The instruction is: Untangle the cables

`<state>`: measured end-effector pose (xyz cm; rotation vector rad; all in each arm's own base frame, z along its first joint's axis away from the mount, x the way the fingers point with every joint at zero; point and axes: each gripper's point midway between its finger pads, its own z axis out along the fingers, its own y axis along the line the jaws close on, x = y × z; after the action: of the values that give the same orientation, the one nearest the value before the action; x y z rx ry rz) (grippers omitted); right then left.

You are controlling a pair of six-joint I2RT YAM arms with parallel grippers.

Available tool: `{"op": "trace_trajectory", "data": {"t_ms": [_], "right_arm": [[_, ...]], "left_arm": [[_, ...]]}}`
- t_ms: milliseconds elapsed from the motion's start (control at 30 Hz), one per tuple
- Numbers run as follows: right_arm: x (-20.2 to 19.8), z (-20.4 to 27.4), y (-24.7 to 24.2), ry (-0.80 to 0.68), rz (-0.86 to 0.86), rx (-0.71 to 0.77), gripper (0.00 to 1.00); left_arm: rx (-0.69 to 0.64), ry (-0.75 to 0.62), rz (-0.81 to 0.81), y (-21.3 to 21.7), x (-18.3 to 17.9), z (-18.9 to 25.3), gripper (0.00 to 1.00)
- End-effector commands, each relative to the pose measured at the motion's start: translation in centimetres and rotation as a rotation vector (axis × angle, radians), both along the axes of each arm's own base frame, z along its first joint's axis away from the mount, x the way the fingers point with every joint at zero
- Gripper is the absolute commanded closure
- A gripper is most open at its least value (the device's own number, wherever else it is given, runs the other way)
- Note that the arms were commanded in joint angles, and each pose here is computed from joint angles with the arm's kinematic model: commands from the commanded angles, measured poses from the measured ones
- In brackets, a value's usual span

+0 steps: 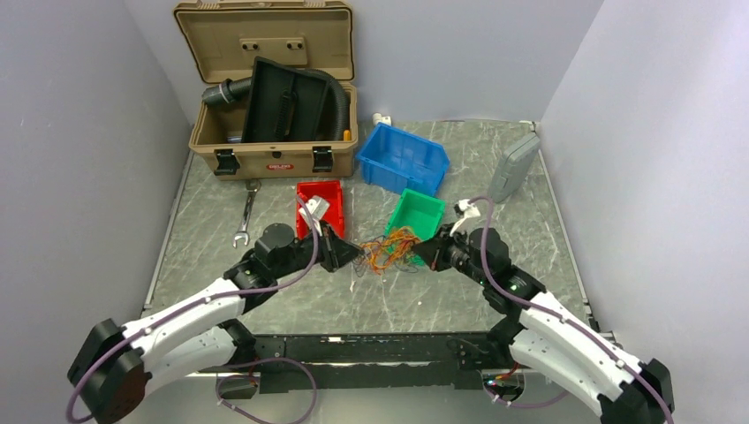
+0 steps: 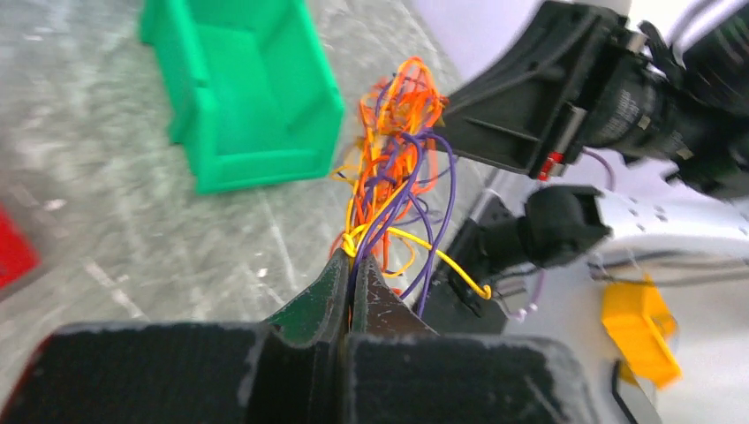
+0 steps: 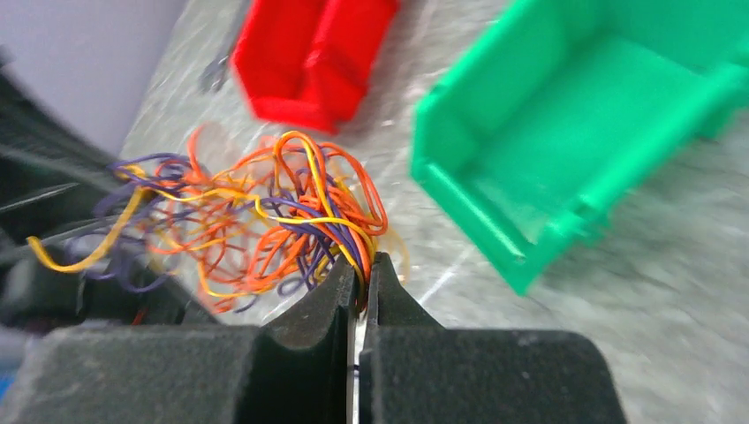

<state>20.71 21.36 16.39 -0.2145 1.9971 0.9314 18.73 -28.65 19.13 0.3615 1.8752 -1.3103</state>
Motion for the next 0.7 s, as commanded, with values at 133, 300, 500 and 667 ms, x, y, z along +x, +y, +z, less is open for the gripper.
{"op": "trace_trajectory", "data": {"t_ms": [133,300,500,667], "right_arm": [[2.6,-2.0,-12.5,0.068,-0.731,-0.163,1.00],[2.7,-1.3,-11.4,0.040,-0.658,-0.144,1.00],[-1.6,1.4,1.0,-0.044,0.158,-0.028,0.54],[0.2,-1.2,0.0,0.047,0.047,-0.135,0.26]], "left_arm": [[0.444,0.055,0.497,10.4,3.3,-4.7,1.00],[0.480,0.074,0.583,12.8,2.8,-5.5,1.00],[0.377,-0.022,0.361,9.2,1.5,-4.3,1.00],[0.366,-0.018,0.239,7.3,0.6,-4.8,0.95]]}}
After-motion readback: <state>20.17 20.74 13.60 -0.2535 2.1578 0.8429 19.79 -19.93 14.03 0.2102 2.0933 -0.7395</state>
